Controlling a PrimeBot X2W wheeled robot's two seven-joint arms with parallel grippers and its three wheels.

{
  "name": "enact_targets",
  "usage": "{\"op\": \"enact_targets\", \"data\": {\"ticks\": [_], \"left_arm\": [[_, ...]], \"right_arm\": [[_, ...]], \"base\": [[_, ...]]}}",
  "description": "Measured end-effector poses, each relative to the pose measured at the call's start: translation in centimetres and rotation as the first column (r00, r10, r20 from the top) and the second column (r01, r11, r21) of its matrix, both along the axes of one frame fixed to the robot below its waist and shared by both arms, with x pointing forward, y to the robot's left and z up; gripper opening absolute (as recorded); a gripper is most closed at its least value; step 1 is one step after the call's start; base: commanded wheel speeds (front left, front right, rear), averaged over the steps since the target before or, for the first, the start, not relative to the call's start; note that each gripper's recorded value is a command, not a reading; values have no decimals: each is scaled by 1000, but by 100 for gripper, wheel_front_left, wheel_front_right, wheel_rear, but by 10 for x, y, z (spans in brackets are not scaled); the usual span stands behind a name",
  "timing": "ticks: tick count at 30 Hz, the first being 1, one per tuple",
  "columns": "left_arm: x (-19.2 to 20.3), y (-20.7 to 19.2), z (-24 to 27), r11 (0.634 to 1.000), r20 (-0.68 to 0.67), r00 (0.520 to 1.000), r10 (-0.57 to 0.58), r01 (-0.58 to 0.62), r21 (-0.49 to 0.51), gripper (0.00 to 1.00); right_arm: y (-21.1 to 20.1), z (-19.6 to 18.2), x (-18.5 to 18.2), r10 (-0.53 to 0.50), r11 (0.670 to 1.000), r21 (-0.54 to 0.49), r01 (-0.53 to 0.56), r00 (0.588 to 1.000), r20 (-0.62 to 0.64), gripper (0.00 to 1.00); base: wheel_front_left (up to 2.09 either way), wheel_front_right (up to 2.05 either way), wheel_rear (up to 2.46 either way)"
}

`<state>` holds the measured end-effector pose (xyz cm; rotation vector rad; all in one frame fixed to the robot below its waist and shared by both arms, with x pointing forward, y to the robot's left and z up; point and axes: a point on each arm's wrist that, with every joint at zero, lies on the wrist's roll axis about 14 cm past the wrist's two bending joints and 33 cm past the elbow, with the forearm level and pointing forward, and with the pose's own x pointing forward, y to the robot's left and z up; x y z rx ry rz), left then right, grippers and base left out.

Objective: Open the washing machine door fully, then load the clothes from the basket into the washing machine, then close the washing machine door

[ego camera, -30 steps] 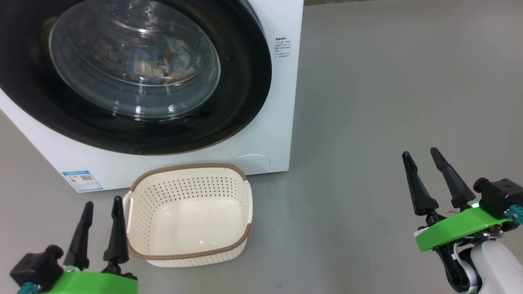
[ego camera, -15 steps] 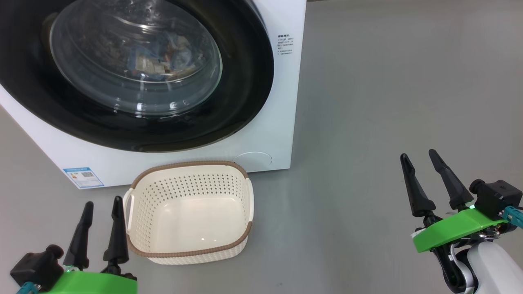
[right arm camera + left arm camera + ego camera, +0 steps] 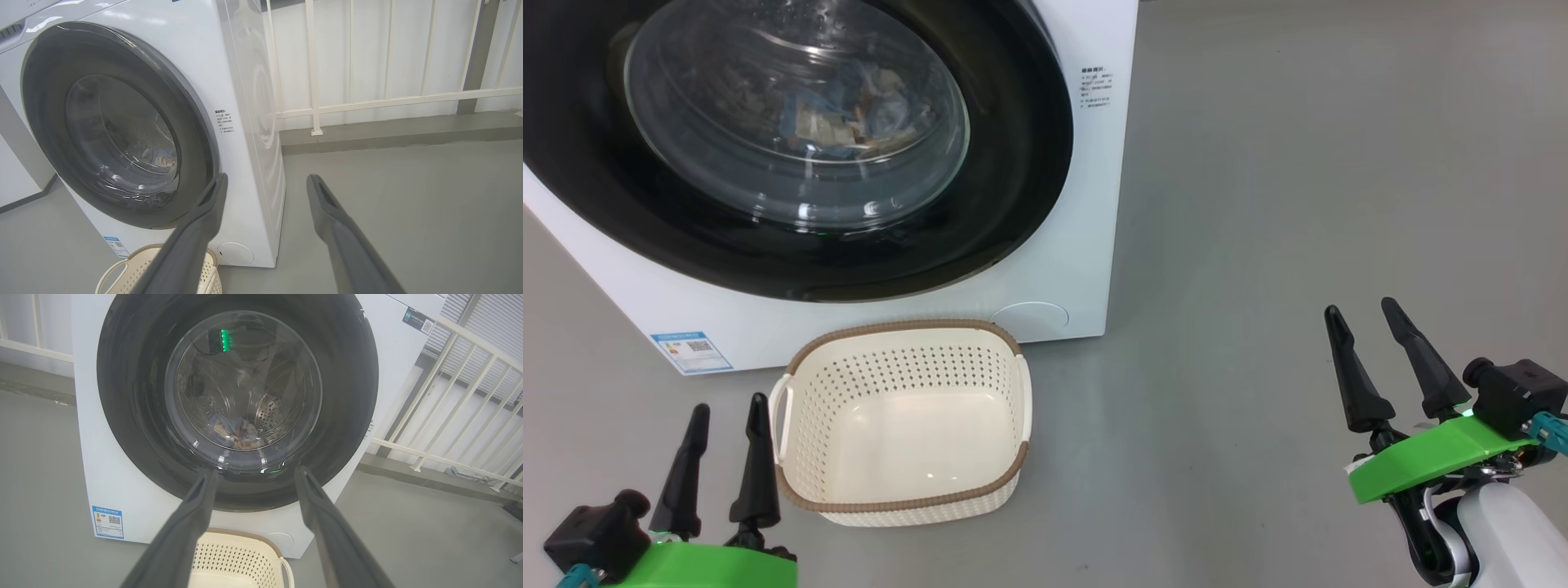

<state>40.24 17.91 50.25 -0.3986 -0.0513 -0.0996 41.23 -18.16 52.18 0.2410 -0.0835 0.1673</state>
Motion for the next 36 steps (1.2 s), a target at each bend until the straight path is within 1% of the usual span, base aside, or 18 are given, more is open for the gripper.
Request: {"op": "enact_targets", "data": {"ticks": [36], "left_arm": [[-2,3,-3,1000,-10,1000,1,-1,3,100]], "right_arm": [[3,1,2,1,1000,12,-1,1000,4,100]], "base": [[0,0,0]]}}
